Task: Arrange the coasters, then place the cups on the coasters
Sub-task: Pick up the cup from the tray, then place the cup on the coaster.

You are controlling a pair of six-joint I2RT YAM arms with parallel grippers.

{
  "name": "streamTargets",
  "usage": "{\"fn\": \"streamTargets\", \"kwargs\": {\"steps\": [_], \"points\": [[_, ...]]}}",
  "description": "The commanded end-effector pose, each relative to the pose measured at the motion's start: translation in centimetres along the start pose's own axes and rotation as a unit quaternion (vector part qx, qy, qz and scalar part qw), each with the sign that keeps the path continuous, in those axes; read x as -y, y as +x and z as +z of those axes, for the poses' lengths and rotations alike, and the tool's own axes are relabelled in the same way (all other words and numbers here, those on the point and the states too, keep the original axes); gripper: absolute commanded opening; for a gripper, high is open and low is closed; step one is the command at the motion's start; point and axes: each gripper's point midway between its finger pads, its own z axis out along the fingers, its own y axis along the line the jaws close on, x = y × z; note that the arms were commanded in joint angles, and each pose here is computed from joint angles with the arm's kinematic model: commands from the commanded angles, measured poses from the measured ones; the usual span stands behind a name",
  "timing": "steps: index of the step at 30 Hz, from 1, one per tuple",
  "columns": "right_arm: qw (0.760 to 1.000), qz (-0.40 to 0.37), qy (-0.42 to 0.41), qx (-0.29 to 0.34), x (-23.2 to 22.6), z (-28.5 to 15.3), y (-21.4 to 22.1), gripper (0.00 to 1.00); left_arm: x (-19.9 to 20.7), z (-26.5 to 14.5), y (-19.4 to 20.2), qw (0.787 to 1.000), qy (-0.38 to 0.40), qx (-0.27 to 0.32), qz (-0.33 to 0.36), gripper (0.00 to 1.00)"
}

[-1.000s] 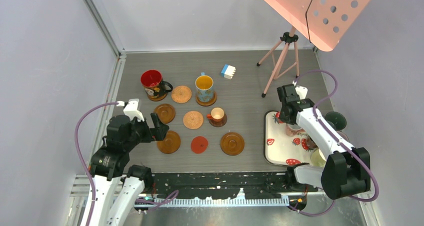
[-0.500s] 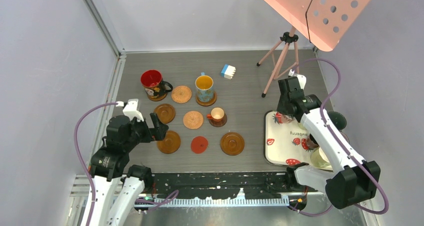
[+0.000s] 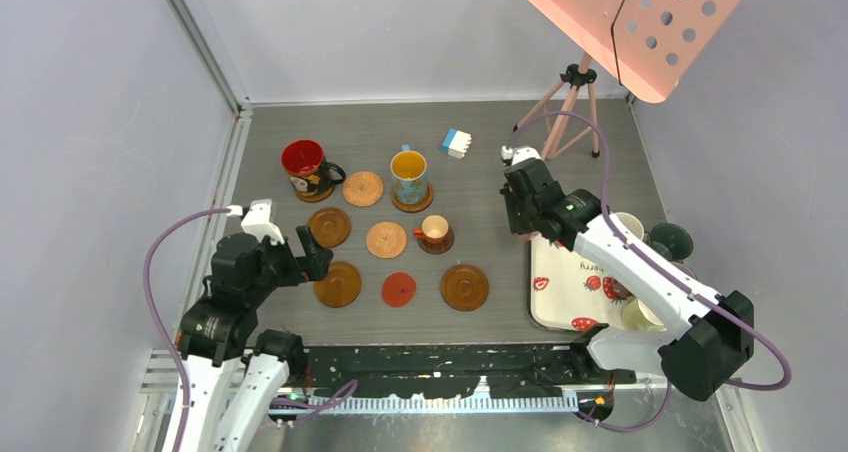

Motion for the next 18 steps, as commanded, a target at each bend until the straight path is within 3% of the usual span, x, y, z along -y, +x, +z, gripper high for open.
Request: {"fn": "streamTargets", "kwargs": {"steps": [1,18], "points": [[0.993,-0.052,-0.071,0.077,-3.3,-1.4,-4.8,0.05,-0.1,0.2,-0.4,1.000,-0.005,0.007,-0.001,0.99],[0.947,-0.214,-0.172,0.167,-8.2,-4.7,-7.4,0.05,-0.1,0.6,-0.2,1.000,-0.008,-0.010,0.001,0.99]]}}
